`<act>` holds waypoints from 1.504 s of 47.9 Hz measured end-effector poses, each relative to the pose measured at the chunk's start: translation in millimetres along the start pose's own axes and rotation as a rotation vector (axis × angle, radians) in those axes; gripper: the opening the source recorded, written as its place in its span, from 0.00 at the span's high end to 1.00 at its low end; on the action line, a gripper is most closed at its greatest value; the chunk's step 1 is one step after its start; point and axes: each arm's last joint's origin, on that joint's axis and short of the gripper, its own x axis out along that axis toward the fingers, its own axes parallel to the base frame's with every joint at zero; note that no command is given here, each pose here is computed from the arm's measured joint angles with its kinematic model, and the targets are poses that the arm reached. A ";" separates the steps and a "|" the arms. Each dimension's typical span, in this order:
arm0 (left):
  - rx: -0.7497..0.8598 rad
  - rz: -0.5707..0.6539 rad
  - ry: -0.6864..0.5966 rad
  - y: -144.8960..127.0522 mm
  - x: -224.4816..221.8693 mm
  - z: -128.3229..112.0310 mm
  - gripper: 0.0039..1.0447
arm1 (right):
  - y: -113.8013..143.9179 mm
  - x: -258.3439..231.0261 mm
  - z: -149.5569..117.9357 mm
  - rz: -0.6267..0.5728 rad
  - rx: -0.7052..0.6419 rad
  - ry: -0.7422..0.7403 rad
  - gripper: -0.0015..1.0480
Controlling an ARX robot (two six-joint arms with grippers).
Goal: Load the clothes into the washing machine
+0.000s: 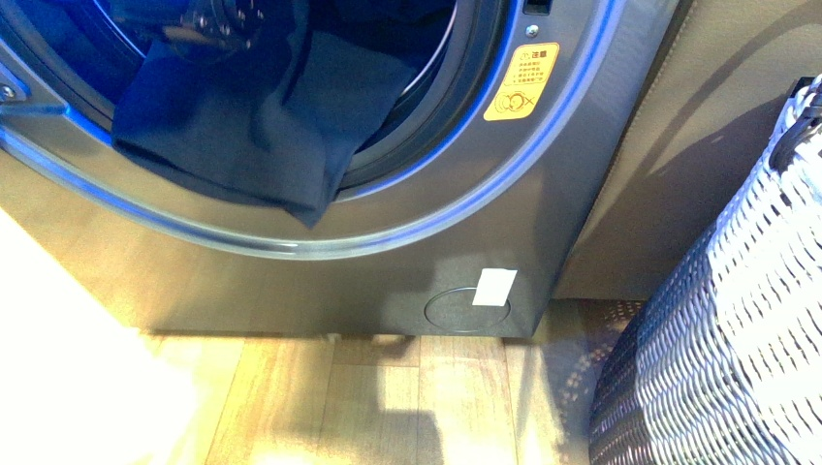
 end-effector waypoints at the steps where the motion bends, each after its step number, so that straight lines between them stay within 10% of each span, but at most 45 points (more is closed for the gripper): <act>1: 0.006 0.001 0.004 -0.4 0.8 -1.1 0.89 | 0.0 0.0 0.0 0.000 0.000 0.000 0.98; 33: 0.160 -0.040 0.124 -10.1 9.9 -24.2 0.89 | 0.0 0.0 0.0 0.000 0.000 0.000 0.98; 42: 0.201 -0.096 0.268 1.0 -8.0 -62.8 0.88 | 0.0 0.0 0.0 0.000 0.000 0.000 0.98; 56: 0.206 -0.117 0.333 17.5 -27.4 -87.4 0.46 | 0.0 0.0 0.0 0.000 0.000 0.000 0.98; 72: 0.143 -0.159 0.235 24.8 -48.0 -40.0 0.06 | 0.0 0.0 0.0 0.000 0.000 0.000 0.98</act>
